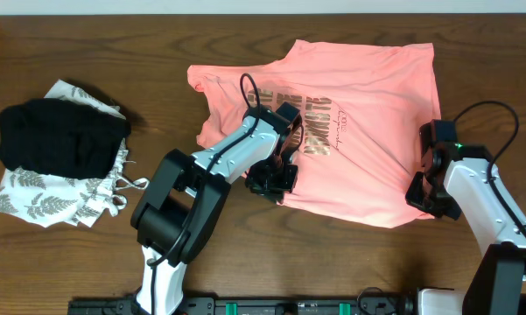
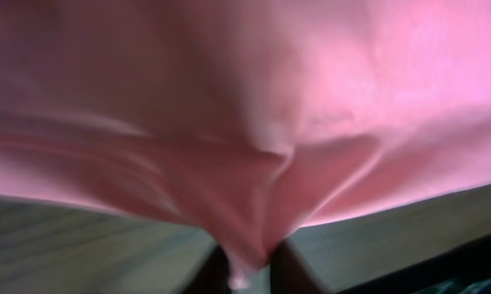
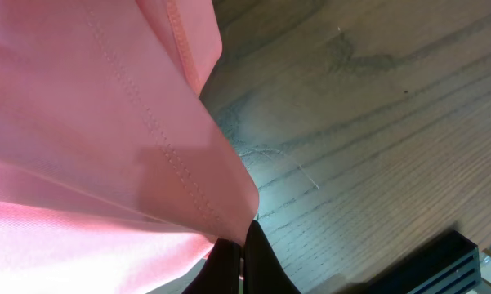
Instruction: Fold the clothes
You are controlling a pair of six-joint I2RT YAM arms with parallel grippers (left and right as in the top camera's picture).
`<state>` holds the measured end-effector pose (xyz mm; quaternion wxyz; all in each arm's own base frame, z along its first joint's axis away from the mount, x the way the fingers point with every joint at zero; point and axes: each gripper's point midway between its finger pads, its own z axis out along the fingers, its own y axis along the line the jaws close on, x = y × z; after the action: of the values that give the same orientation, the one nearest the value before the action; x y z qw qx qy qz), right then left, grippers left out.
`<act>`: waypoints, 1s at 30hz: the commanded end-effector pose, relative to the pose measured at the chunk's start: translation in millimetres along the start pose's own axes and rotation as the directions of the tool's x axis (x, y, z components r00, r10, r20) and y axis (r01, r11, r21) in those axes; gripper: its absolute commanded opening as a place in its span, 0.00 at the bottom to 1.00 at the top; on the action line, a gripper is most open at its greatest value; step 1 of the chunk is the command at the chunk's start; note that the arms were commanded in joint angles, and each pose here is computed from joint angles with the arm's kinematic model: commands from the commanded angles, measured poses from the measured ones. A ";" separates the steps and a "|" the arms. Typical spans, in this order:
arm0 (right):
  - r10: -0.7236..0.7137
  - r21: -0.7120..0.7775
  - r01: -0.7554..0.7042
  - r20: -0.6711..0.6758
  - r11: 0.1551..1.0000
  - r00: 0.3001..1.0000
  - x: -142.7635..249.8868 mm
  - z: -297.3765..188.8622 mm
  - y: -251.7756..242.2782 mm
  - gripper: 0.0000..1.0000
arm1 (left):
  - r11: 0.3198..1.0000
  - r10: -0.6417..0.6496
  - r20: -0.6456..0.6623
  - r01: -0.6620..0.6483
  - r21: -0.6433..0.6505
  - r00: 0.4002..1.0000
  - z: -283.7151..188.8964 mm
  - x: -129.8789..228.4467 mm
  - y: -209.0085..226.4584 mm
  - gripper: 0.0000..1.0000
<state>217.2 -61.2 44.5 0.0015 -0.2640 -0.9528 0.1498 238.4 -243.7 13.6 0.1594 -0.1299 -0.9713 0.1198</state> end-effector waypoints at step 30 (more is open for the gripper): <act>0.103 0.052 -0.107 0.073 0.993 0.992 -17.3 -4.5 -16.5 0.13 | 0.963 -0.086 -0.124 0.051 -0.265 0.989 -25.2 52.7 46.9 0.15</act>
<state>218.4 -81.2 50.3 -0.0196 -0.2920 -0.9355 0.1981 203.0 -182.3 26.4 0.2376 -0.1199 -0.9637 -0.0228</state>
